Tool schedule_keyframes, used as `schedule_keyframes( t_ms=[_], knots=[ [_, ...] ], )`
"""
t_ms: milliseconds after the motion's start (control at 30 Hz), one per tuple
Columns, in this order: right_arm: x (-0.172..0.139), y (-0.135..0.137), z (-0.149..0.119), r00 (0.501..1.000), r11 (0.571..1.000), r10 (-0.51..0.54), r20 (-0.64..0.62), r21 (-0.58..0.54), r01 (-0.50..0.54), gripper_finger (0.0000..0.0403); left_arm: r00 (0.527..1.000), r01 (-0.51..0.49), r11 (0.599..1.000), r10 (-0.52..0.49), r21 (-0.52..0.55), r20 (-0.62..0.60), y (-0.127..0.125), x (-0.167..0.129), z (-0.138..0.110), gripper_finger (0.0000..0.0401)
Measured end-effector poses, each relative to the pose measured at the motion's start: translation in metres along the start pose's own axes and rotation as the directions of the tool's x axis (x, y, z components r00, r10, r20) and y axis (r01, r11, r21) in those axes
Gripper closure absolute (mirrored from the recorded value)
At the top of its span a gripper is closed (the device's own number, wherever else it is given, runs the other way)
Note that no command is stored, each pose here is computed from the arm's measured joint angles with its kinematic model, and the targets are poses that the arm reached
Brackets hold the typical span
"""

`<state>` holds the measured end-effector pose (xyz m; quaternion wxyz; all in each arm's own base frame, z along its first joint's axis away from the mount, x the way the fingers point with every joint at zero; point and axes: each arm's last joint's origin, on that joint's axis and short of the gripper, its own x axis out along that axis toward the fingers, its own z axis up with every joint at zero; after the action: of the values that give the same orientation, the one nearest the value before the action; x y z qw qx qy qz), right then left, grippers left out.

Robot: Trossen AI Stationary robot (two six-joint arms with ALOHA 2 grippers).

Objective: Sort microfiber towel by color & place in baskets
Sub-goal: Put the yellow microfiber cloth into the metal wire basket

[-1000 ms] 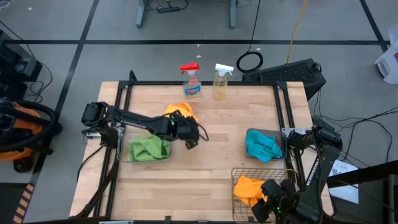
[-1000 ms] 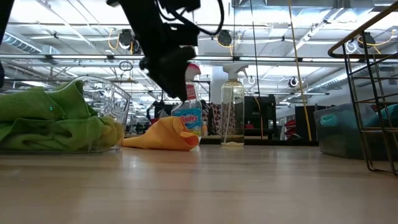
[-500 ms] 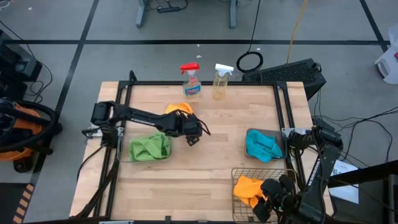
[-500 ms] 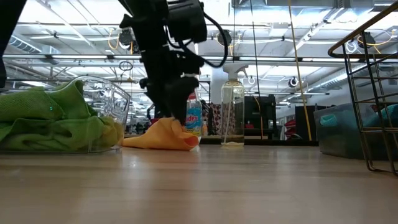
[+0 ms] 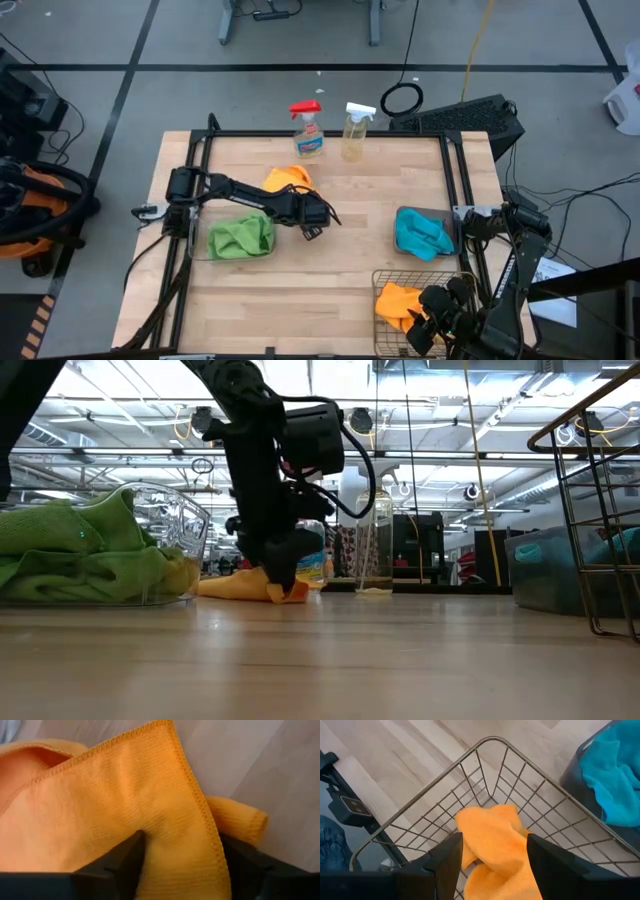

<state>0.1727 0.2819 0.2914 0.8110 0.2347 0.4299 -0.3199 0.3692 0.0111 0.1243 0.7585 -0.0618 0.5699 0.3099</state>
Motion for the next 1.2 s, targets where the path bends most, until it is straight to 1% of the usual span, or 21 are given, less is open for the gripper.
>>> schedule_keyframes(
  t_ms=[100, 200, 333, 400, 500, 633, 700, 800, 900, 967, 1067, 1133, 1200],
  knots=[
    [0.000, 0.000, 0.000, 1.000, 1.000, 0.002, 0.006, -0.027, -0.002, 0.0191, 1.000, 0.007, 1.000, -0.007, 0.015, -0.004, -0.002, 0.004, -0.001, 0.0229],
    [0.000, 0.000, 0.001, 0.999, 0.999, 0.015, 0.039, -0.042, -0.013, 0.0191, 1.000, 0.006, 1.000, -0.006, 0.023, -0.009, -0.003, 0.005, -0.001, 0.0289],
    [0.000, 0.001, 0.002, 0.997, 0.997, 0.027, 0.073, -0.068, -0.022, 0.0191, 1.000, 0.005, 1.000, -0.005, 0.026, 0.004, -0.002, 0.000, -0.001, 0.0366],
    [0.000, 0.001, 0.003, 0.994, 0.997, 0.037, 0.100, -0.074, -0.029, 0.0191, 1.000, 0.004, 0.999, -0.004, 0.036, 0.014, -0.003, -0.004, -0.002, 0.0388],
    [0.000, 0.002, 0.004, 0.987, 0.993, 0.055, 0.150, -0.112, -0.039, 0.0191, 1.000, 0.008, 0.999, -0.009, 0.053, 0.023, -0.004, -0.014, -0.005, 0.0386],
    [-0.001, 0.003, 0.006, 0.972, 0.979, 0.091, 0.215, -0.199, -0.047, 0.0191, 0.994, 0.059, 0.992, -0.069, 0.113, 0.085, -0.010, -0.043, -0.007, 0.0387],
    [-0.001, 0.005, 0.007, 0.962, 0.964, 0.110, 0.250, -0.262, -0.042, 0.0191, 0.986, 0.092, 0.984, -0.111, 0.150, 0.128, -0.013, -0.063, -0.009, 0.0390],
    [0.000, 0.008, 0.010, 0.945, 0.925, 0.136, 0.297, -0.381, -0.013, 0.0191, 0.960, 0.158, 0.968, -0.197, 0.197, 0.201, -0.017, -0.096, -0.014, 0.0391],
    [0.004, 0.013, 0.012, 0.915, 0.876, 0.173, 0.365, -0.481, 0.026, 0.0190, 0.914, 0.219, 0.945, -0.285, 0.241, 0.287, -0.018, -0.131, -0.018, 0.0392],
    [0.010, 0.017, 0.015, 0.882, 0.860, 0.196, 0.429, -0.507, 0.056, 0.0190, 0.882, 0.246, 0.931, -0.330, 0.268, 0.336, -0.016, -0.151, -0.022, 0.0392],
    [0.022, 0.023, 0.023, 0.844, 0.859, 0.196, 0.499, -0.502, 0.097, 0.0183, 0.830, 0.289, 0.908, -0.396, 0.303, 0.393, -0.013, -0.176, -0.027, 0.0393],
    [0.030, 0.028, 0.029, 0.842, 0.861, 0.190, 0.505, -0.497, 0.104, 0.0166, 0.797, 0.321, 0.891, -0.438, 0.322, 0.417, -0.011, -0.189, -0.030, 0.0393],
    [0.038, 0.034, 0.036, 0.838, 0.860, 0.190, 0.511, -0.499, 0.109, 0.0140, 0.772, 0.339, 0.872, -0.473, 0.353, 0.426, -0.010, -0.199, -0.034, 0.0393]
  ],
)
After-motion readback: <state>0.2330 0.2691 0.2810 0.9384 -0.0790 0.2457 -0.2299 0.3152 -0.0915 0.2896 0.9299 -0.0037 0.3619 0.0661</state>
